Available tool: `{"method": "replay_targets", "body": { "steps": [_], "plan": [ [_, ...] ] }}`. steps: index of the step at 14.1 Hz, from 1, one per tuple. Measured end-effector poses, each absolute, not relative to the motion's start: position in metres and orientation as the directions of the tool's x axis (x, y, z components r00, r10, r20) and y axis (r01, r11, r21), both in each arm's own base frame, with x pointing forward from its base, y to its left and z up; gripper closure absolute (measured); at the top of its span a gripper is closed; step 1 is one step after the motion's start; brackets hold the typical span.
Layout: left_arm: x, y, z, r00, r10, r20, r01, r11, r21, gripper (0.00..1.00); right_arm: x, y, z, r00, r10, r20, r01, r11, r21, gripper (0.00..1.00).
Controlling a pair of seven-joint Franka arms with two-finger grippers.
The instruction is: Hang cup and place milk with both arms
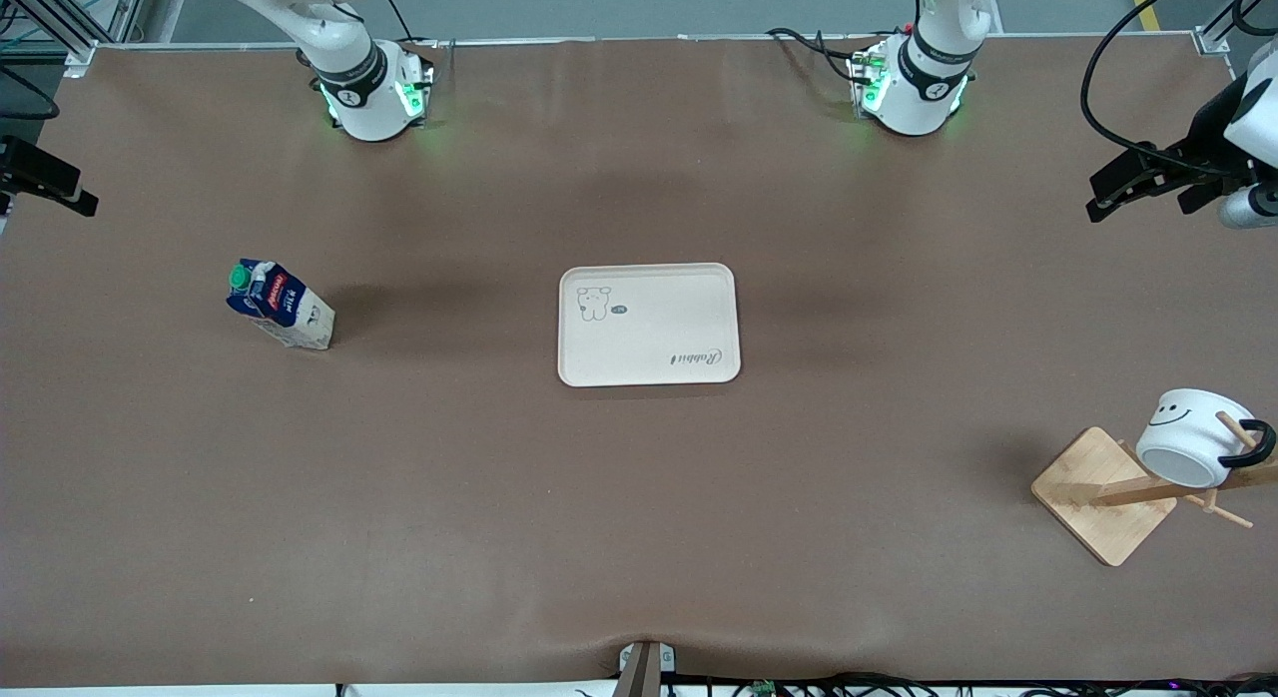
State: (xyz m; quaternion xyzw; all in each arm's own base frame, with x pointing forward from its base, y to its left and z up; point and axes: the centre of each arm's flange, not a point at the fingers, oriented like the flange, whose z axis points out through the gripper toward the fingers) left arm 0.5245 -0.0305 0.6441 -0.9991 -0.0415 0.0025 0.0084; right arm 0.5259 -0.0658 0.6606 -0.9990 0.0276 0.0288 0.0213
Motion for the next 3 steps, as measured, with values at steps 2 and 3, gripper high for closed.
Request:
{"method": "replay_targets", "body": {
  "steps": [2, 3],
  "plan": [
    [0.5254, -0.0313, 0.6431, 0.997, 0.08, -0.005, 0.08, -0.996, -0.025, 0.0, 0.5259, -0.066, 0.6606, 0.997, -0.054, -0.059, -0.057, -0.998, -0.04, 0.0],
    [0.5255, -0.0317, 0.6432, 0.997, 0.079, -0.005, 0.079, -0.997, -0.026, 0.0, 0.5259, -0.0664, 0.6606, 0.997, -0.055, -0.059, -0.057, -0.998, -0.04, 0.0]
  ]
}}
